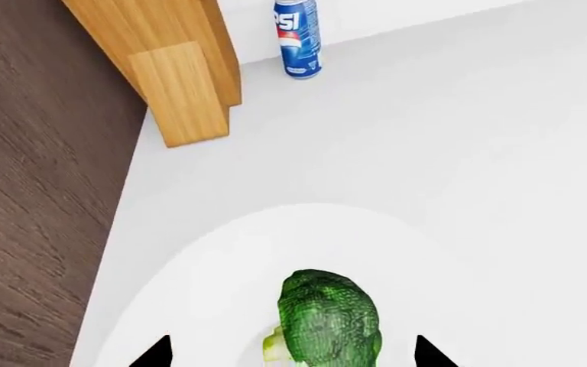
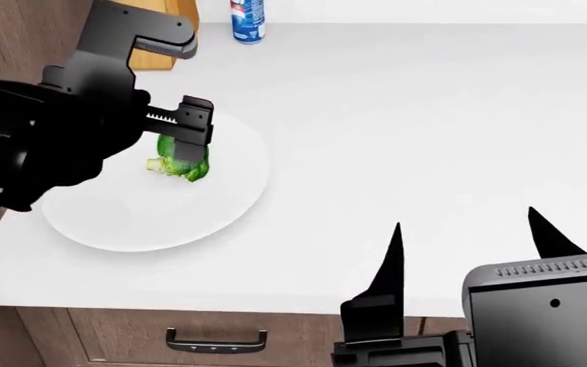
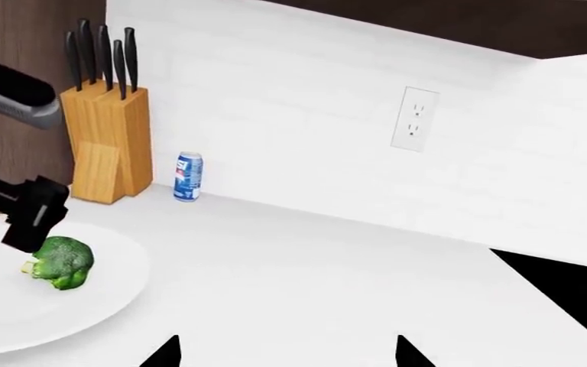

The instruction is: Pick the broccoli from the counter and place it in the microwave.

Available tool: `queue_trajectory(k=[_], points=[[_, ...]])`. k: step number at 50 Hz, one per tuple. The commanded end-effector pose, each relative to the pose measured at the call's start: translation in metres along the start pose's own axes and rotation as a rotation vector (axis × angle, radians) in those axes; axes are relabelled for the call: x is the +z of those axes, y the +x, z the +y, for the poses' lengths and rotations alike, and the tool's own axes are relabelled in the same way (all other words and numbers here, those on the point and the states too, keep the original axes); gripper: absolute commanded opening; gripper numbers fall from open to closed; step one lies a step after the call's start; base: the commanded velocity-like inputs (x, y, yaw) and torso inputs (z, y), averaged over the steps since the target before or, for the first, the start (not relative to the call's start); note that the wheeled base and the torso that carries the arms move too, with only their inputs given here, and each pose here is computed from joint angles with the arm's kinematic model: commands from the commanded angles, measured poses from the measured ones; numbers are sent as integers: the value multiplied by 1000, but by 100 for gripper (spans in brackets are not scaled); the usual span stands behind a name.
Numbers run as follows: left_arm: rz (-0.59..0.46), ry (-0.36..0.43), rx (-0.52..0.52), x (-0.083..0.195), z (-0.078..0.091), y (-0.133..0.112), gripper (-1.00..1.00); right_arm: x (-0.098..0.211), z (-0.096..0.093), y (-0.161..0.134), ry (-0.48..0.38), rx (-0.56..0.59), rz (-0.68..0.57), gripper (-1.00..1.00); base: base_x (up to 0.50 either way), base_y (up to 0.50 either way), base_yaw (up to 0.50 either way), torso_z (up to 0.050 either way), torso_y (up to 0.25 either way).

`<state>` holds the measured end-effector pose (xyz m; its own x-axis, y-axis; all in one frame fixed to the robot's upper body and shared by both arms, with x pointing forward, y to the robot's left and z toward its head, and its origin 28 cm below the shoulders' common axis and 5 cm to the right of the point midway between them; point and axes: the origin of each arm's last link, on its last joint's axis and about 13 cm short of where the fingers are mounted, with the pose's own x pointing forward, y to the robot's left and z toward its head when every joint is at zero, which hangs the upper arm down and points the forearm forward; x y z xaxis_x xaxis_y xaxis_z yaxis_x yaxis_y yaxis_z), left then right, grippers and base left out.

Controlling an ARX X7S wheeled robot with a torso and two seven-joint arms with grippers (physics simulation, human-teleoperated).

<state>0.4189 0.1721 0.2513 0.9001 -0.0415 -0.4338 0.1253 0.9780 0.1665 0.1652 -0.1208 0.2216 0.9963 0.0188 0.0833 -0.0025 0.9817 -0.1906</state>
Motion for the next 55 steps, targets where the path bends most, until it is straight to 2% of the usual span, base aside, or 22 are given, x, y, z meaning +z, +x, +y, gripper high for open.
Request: queue_trajectory(k=[1, 11, 14, 15, 19, 31, 55], points=[[6, -28, -40, 2, -12, -1, 100, 3, -1, 3, 28, -12, -15, 100, 0, 0, 0, 0, 0], [-13, -38, -67, 3, -12, 0, 100, 3, -2, 4, 29, -10, -15, 100, 0, 0, 0, 0, 0], [-43, -29, -65, 6, -12, 0, 100, 2, -1, 4, 31, -10, -13, 100, 0, 0, 0, 5, -50], [-64, -3, -70, 7, -12, 0, 100, 1, -1, 4, 31, -10, -13, 100, 0, 0, 0, 18, -240], [-65, -29, -64, 8, -11, 0, 100, 2, -1, 4, 32, -10, -13, 100, 0, 0, 0, 19, -240], [-123, -23, -54, 16, -10, -2, 100, 0, -1, 4, 39, -4, -10, 100, 0, 0, 0, 6, -49], [-119, -34, -48, 15, -10, -1, 100, -1, 1, 2, 50, 1, -3, 100, 0, 0, 0, 12, -88]])
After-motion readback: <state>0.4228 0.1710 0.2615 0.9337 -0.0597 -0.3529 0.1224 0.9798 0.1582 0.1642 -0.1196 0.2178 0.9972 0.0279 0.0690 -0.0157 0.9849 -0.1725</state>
